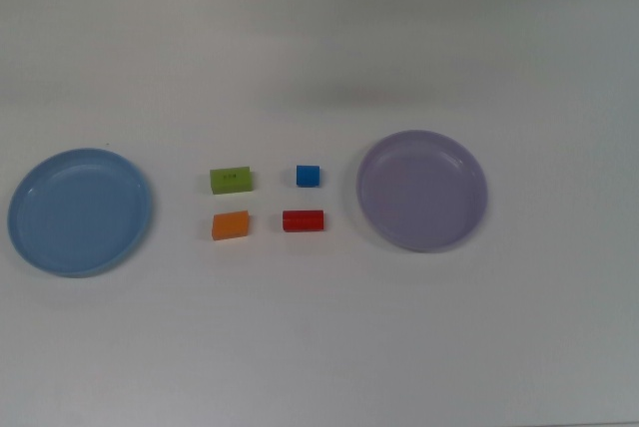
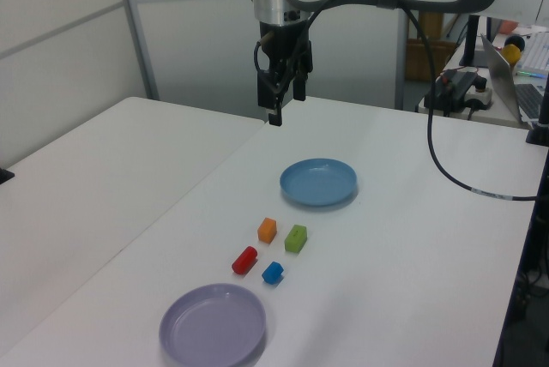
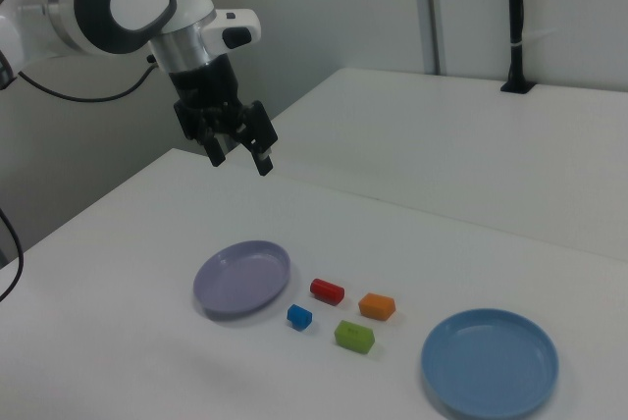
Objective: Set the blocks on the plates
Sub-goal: 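Move the gripper from rest toward the orange block, then lower the gripper and grasp the orange block, then carry the orange block onto the light blue plate and release, then move to the green block, lower and grasp it, then carry the green block onto the light blue plate and release, then move to the red block, lower and grasp it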
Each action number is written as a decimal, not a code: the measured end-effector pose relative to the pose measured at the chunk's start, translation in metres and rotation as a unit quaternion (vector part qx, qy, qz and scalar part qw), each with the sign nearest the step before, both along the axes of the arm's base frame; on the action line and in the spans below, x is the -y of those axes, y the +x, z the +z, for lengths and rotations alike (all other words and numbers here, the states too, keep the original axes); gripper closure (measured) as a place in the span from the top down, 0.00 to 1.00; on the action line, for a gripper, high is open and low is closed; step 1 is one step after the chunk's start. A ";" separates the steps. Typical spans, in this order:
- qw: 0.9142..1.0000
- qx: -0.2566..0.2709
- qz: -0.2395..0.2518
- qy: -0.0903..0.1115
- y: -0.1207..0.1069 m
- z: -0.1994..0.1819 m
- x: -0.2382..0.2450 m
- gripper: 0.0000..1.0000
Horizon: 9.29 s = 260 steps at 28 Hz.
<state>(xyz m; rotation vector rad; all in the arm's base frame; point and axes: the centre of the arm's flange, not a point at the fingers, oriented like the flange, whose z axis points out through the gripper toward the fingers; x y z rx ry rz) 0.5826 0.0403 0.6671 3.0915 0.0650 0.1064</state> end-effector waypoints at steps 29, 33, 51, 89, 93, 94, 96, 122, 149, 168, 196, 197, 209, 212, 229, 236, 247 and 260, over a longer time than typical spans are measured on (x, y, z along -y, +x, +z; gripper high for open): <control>1.000 -0.023 0.020 -0.002 0.070 -0.118 -0.024 1.00; 1.000 -0.020 0.021 -0.012 0.085 -0.144 -0.023 1.00; 0.997 -0.015 0.025 -0.070 0.135 -0.283 0.018 1.00; 0.993 -0.030 0.042 -0.107 0.142 -0.354 0.038 0.56; 0.994 -0.016 0.037 -0.100 0.146 -0.341 0.037 0.56; 0.995 -0.010 0.035 -0.097 0.147 -0.335 0.038 0.56; 0.996 0.004 0.026 -0.090 0.149 -0.317 0.042 0.56; 0.993 0.051 -0.040 -0.097 0.145 -0.329 0.200 0.56; 0.993 0.051 -0.033 -0.101 0.141 -0.262 0.176 1.00; 0.983 -0.154 0.029 -0.092 0.101 -0.315 0.056 1.00; 0.982 -0.162 0.044 -0.091 0.103 -0.364 0.040 0.68; 0.982 -0.161 0.044 -0.091 0.104 -0.363 0.040 0.68; 0.992 -0.100 0.002 -0.074 0.120 -0.300 0.082 0.68; 0.993 -0.094 -0.006 -0.073 0.119 -0.288 0.110 0.68; 0.994 -0.064 -0.024 -0.089 0.119 -0.326 0.212 0.68; 0.994 -0.064 -0.022 -0.089 0.120 -0.328 0.210 0.85; 0.996 -0.046 -0.012 -0.079 0.128 -0.312 0.188 1.00; 0.999 -0.005 0.003 -0.049 0.141 -0.279 0.041 1.00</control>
